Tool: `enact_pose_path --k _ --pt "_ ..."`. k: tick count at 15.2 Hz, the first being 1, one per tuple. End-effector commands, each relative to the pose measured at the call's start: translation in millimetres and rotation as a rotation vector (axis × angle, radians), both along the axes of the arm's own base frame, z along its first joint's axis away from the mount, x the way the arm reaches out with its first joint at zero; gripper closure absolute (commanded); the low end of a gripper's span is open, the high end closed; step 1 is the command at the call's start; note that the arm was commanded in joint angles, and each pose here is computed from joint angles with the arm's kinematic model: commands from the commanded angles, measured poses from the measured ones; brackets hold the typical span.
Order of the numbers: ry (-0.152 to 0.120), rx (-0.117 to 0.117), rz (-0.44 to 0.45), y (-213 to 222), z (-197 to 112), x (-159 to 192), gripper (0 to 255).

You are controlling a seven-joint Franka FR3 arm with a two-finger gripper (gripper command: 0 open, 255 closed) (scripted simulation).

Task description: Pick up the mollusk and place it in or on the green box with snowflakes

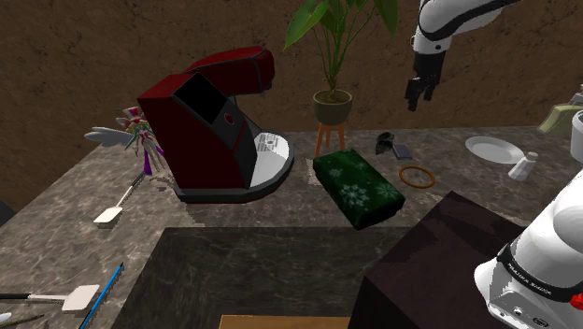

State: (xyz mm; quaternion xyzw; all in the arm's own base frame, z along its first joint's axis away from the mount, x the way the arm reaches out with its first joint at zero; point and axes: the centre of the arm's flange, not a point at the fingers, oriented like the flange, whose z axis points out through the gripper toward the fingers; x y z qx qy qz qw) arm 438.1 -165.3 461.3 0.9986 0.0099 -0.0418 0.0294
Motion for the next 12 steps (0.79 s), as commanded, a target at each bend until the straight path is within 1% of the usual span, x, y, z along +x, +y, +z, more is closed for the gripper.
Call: enact_pose_path --k 1,12 --pt "0.004 0.007 0.015 -17 -17 21 0" --pt "0.028 0.053 0.090 -99 -99 117 0"
